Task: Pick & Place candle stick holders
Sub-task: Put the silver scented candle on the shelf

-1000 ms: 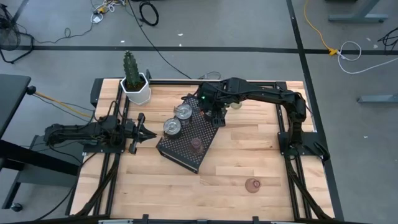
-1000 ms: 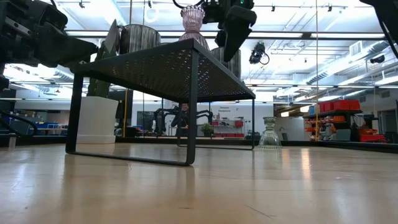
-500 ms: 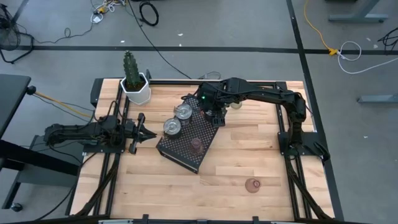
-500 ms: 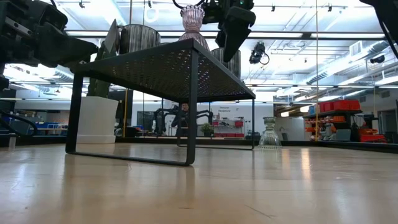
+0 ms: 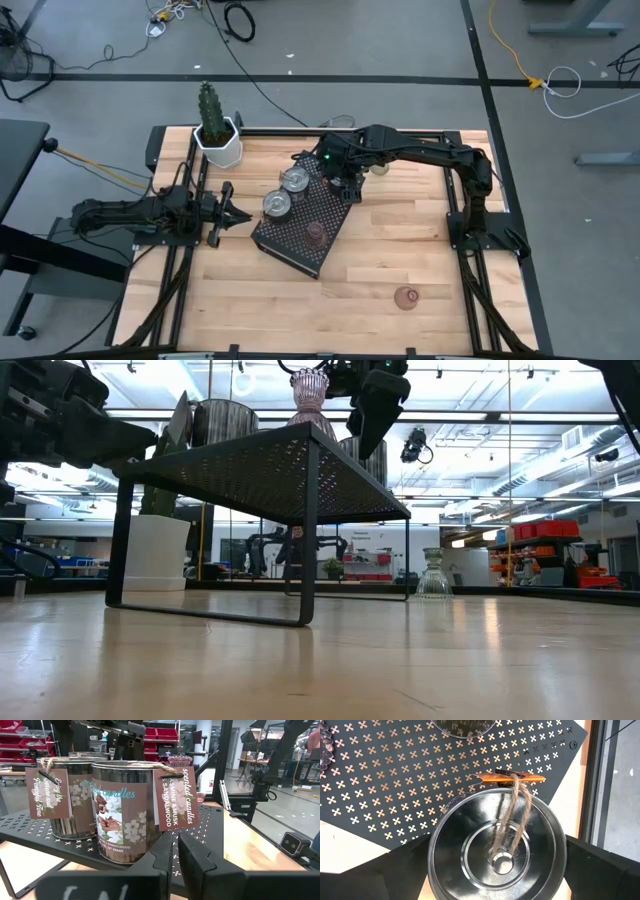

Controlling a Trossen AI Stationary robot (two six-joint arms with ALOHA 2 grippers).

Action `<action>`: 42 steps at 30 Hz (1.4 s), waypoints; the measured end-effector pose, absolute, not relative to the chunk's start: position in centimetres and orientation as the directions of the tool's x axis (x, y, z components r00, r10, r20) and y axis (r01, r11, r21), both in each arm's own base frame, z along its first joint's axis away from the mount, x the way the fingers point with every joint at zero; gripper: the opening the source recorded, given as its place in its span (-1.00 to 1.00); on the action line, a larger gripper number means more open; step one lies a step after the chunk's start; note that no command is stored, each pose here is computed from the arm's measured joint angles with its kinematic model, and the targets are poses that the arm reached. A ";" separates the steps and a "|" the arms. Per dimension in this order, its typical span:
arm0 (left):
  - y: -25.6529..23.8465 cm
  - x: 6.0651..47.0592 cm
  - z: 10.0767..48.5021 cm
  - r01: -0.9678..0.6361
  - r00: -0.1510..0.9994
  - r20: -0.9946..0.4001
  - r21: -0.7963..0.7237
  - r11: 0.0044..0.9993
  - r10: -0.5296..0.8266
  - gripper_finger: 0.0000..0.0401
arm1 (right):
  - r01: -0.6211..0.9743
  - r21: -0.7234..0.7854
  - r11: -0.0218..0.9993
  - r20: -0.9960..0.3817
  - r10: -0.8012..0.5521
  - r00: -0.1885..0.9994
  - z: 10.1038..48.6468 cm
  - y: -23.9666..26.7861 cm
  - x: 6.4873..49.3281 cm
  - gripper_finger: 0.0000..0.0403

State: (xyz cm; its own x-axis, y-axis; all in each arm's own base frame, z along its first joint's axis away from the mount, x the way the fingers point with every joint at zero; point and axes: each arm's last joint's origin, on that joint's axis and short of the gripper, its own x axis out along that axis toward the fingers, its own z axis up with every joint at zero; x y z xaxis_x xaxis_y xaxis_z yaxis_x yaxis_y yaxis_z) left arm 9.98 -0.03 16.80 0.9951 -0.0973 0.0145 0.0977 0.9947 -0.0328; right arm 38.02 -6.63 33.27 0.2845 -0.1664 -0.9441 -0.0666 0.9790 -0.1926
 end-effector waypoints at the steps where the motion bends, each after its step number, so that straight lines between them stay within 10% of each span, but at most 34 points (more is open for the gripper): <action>1: 0.0 10.0 16.8 0.098 0.995 0.014 -0.033 0.995 -0.097 -0.83 | -0.066 -0.192 0.979 -0.944 -0.166 0.285 33.3 -6.6 38.0 0.98; 42: 0.0 10.0 16.8 0.098 0.995 0.015 -0.033 0.995 -0.098 -0.83 | -0.042 -0.219 0.975 -0.926 -0.194 0.323 33.5 -6.7 38.4 0.98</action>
State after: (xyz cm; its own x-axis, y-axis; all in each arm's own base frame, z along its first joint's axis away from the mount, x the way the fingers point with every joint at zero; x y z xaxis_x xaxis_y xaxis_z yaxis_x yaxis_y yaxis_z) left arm 9.98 -0.03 16.80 0.9951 -0.0975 0.0149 0.0979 0.9946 -0.0329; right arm 38.37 -6.68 33.50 0.3233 -0.1944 -0.9261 -0.0416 0.9748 -0.2191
